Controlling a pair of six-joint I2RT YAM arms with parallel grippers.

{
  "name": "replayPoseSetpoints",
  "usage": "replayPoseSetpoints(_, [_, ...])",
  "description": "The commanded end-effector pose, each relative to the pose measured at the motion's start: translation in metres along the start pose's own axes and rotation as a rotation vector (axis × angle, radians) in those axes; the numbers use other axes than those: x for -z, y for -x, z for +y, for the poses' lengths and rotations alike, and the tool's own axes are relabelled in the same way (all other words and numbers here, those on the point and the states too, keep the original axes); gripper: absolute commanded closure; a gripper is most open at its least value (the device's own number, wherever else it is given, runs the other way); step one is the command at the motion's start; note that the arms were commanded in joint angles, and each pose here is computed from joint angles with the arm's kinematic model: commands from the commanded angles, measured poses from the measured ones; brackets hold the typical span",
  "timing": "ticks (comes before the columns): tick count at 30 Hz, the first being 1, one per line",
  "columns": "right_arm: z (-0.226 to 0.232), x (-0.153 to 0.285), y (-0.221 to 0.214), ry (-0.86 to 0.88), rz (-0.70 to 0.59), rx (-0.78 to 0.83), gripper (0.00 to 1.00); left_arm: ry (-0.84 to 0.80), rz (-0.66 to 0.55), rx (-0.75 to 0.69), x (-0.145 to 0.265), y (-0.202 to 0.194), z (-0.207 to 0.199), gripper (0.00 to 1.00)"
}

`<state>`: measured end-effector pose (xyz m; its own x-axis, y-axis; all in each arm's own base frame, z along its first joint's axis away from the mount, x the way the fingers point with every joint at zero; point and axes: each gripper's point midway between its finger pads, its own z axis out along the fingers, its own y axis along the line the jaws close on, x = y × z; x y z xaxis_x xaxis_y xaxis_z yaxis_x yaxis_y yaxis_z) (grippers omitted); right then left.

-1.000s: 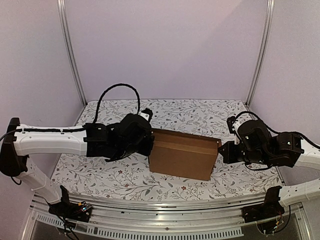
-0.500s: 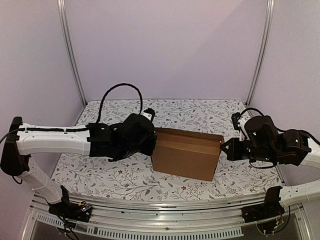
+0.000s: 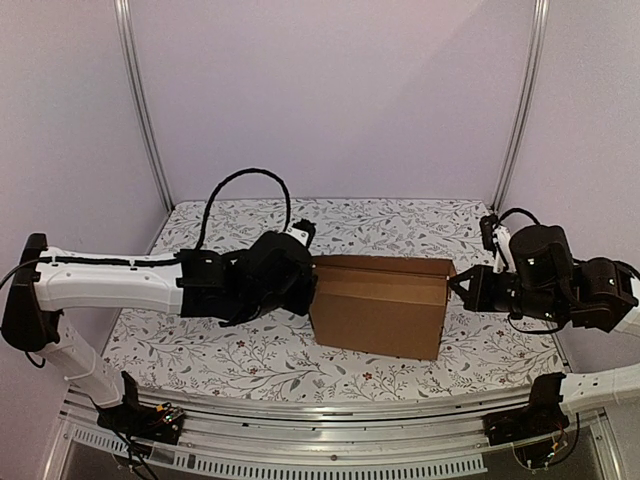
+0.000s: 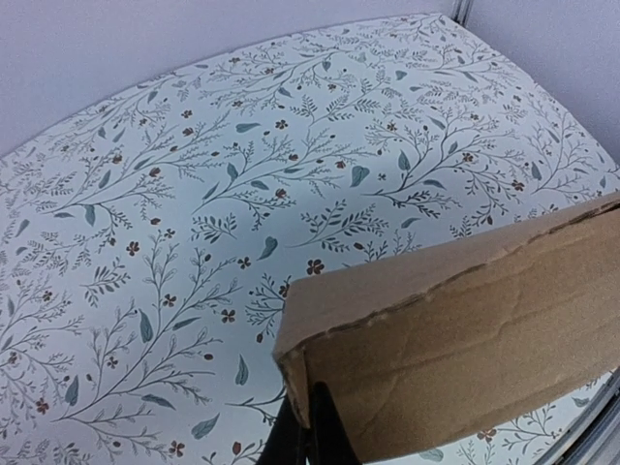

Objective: Fold the paper box

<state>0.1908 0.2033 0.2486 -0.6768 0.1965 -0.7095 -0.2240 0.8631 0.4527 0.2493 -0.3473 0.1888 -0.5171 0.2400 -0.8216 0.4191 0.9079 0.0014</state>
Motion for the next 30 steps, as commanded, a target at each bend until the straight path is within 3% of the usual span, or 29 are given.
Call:
replayPoseSetpoints(1, [0.004, 0.012, 0.023, 0.048, -0.094, -0.127, 1.0, -0.004, 0.062, -0.096, -0.002, -0.023, -0.009, 1.0])
replayPoseSetpoints(11, [0.0, 0.012, 0.023, 0.098, -0.119, -0.253, 1.0, 0.002, 0.049, -0.121, -0.001, -0.021, -0.013, 1.0])
replayPoseSetpoints(21, [0.018, -0.008, 0.012, 0.137, -0.06, -0.242, 1.0, 0.005, 0.049, -0.131, 0.0, -0.022, -0.015, 1.0])
replayPoseSetpoints(30, [0.004, -0.01, -0.005, 0.11, -0.021, -0.206, 1.0, 0.01, 0.051, -0.131, -0.001, -0.023, -0.015, 1.0])
